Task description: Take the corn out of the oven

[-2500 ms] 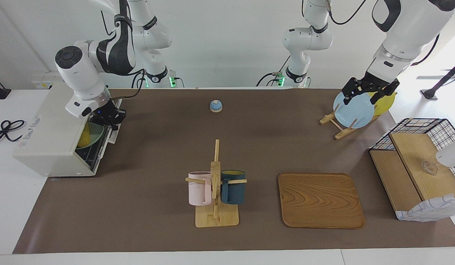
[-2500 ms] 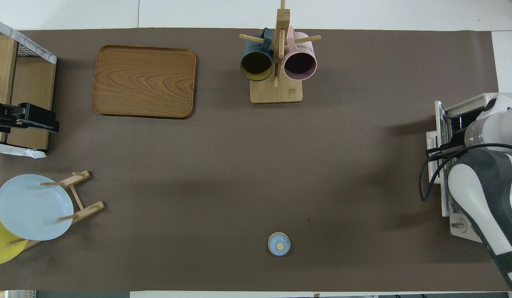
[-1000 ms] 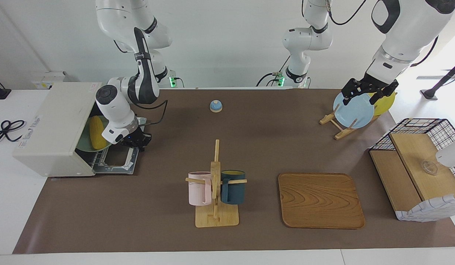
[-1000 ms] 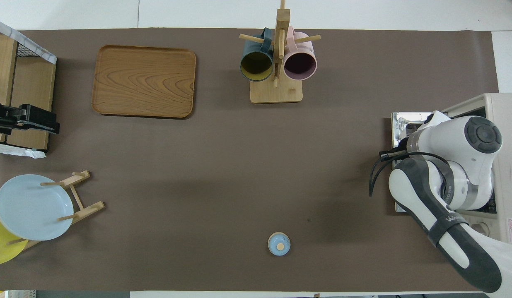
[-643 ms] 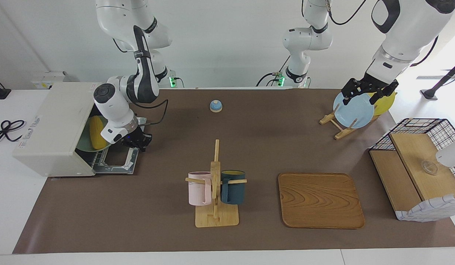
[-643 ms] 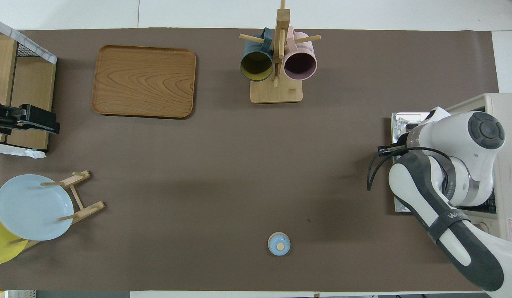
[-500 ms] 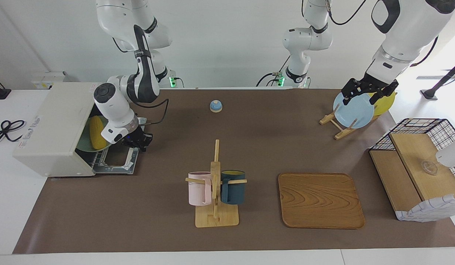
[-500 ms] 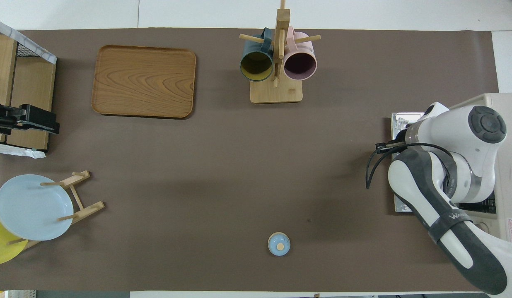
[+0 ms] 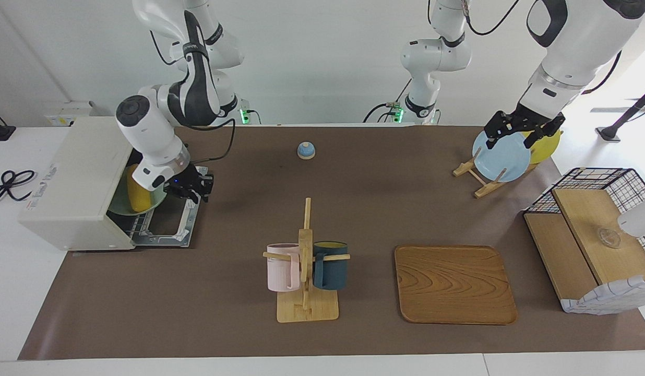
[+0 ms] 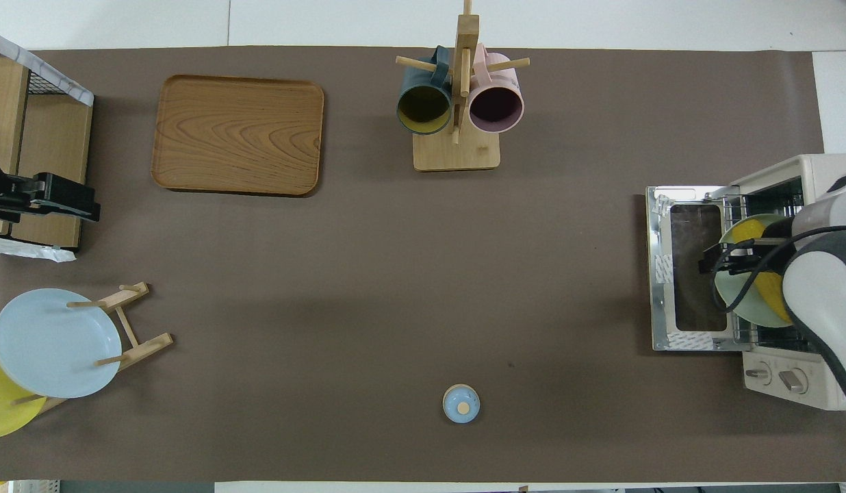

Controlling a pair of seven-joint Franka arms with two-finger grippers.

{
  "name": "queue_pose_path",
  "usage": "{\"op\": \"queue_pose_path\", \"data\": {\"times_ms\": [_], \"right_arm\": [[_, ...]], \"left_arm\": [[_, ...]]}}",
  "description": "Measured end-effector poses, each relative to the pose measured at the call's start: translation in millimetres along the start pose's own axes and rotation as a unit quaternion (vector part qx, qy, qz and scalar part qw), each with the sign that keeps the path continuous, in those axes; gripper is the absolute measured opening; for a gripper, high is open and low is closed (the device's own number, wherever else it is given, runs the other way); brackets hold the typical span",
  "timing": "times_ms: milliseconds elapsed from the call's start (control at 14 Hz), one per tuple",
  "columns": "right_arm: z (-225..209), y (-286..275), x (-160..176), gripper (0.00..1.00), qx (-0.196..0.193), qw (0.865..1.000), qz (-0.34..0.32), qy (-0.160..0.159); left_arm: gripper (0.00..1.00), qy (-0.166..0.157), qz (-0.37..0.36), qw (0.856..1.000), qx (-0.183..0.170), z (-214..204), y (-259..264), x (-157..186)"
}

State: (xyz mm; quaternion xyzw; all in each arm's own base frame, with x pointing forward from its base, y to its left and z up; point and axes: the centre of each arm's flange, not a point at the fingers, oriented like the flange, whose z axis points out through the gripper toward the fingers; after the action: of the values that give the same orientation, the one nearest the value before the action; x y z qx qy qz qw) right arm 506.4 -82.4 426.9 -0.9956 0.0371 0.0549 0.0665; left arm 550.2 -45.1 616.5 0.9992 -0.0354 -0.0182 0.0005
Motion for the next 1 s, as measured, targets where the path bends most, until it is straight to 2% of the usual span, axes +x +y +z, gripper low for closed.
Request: {"op": "queue_pose_path", "data": {"times_ms": [71,214,357,714,1000], "right_arm": [[4,11,-4,0.44,0.002,1.0,0.011,-0.004],[19,10,-9,0.4,0.003,1.0,0.02,-0.014],[29,-11,-10,0.4,-0.004,1.0,0.012,-0.018],[37,-19,-9,0.41,-0.071,0.997,-0.038,-0.01],[45,-15,-10,0.41,-0.077,0.996,-0.041,-0.001]], "left_arm": [[1.0,0.0,0.0,1.0,0.0,0,0,0],[1.0,0.0,0.0,1.0,0.0,0,0,0],[1.0,0.0,0.0,1.0,0.0,0,0,0],[1.0,0.0,0.0,1.0,0.0,0,0,0],[1.0,0.0,0.001,1.0,0.0,0,1,0]]}}
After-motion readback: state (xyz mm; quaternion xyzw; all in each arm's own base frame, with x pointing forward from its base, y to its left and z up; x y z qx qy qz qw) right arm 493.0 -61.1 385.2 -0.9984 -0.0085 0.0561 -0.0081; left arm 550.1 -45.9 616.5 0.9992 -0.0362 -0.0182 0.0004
